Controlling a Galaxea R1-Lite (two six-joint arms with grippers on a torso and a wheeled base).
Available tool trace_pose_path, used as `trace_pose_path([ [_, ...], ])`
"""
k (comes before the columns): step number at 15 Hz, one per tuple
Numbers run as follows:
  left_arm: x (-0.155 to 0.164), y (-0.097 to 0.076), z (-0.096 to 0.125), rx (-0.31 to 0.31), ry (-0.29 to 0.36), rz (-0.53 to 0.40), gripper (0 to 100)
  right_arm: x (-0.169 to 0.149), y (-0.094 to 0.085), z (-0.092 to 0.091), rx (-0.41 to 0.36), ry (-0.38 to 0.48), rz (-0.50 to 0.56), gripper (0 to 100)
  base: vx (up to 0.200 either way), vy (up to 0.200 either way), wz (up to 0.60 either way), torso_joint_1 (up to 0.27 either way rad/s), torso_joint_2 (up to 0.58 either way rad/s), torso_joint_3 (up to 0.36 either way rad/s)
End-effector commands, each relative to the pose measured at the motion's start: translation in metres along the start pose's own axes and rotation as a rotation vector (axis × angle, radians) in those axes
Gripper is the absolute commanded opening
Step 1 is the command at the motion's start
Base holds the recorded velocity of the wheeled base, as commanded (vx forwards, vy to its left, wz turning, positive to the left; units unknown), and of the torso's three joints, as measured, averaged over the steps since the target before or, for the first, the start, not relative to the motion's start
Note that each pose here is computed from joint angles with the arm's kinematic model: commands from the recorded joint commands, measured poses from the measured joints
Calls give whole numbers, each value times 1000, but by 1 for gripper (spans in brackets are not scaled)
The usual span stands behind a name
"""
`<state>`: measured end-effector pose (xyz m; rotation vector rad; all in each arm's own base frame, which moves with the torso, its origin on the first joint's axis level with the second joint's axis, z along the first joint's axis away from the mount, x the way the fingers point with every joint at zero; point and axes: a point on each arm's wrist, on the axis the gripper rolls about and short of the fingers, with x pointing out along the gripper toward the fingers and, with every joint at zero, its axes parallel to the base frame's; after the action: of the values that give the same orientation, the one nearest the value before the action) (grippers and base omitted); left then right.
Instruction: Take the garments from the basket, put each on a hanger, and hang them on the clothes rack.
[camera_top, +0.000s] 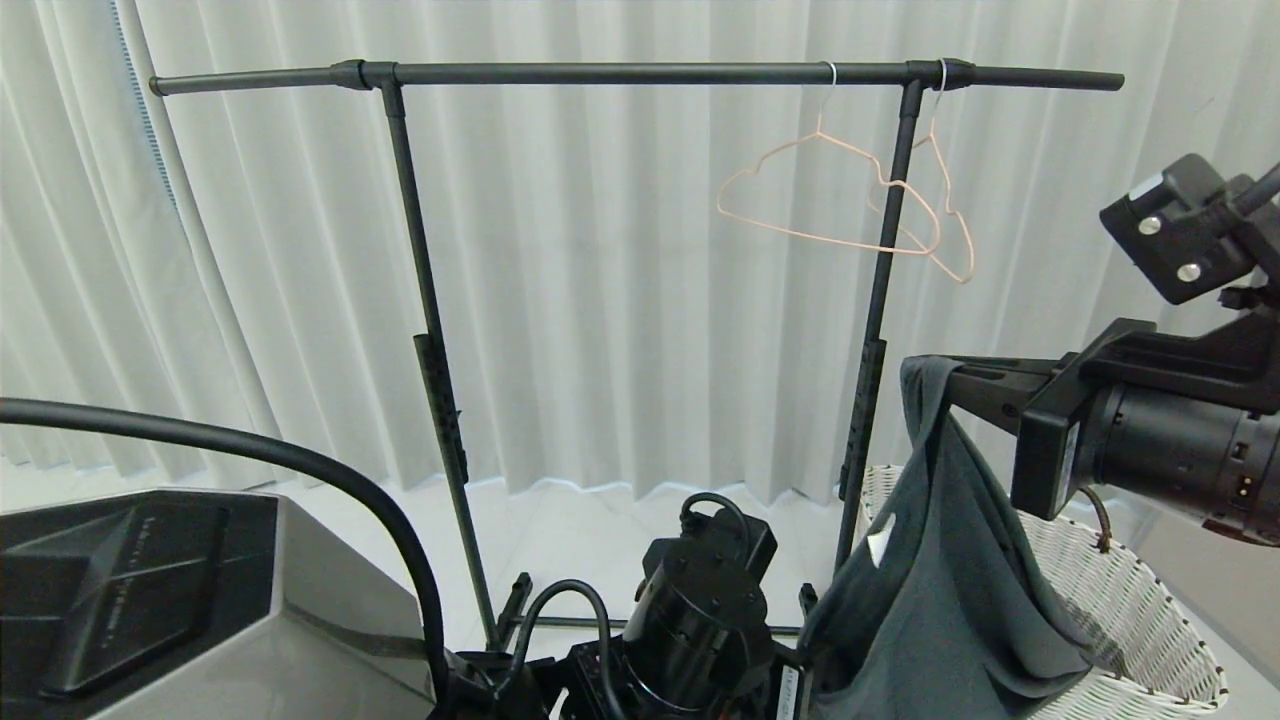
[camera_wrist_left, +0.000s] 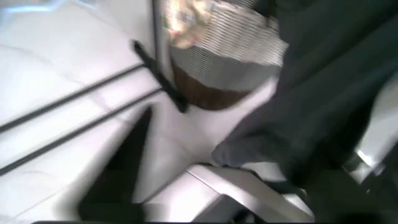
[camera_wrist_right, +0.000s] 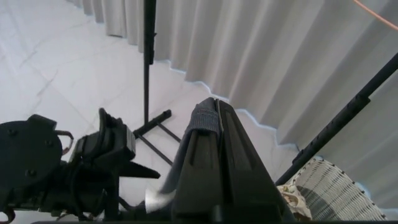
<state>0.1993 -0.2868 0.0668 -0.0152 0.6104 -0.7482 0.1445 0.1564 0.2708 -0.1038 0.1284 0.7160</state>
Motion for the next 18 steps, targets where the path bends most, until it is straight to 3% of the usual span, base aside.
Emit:
trace_pose_path([
  [1,-13,-3,4,2,-42,55,0,0,-2,-2,2,6,-31,0,0,0,0,0,0,0],
  [2,-26,-4,8,2,-72,72,0,0,-6,-2,4,9,-53,0,0,0,0,0,0,0],
  [6,-130,-10,65,-42,-302,-4,0,-1,-16,-1,9,-4,-102,0,0,0,0,0,0,0],
  [11,-268,-11,121,-63,-414,-44,0,-4,-17,26,-13,-121,-101,0,0,0,0,0,0,0],
  [14,-307,-16,159,-75,-493,-48,0,-7,-18,43,-8,-181,-105,0,0,0,0,0,0,0],
  [15,-314,-9,162,-43,-470,9,0,-10,-18,48,-13,-199,-108,0,0,0,0,0,0,0],
  [18,-311,6,159,151,-410,159,0,-11,-17,44,-34,-187,-104,0,0,0,0,0,0,0],
])
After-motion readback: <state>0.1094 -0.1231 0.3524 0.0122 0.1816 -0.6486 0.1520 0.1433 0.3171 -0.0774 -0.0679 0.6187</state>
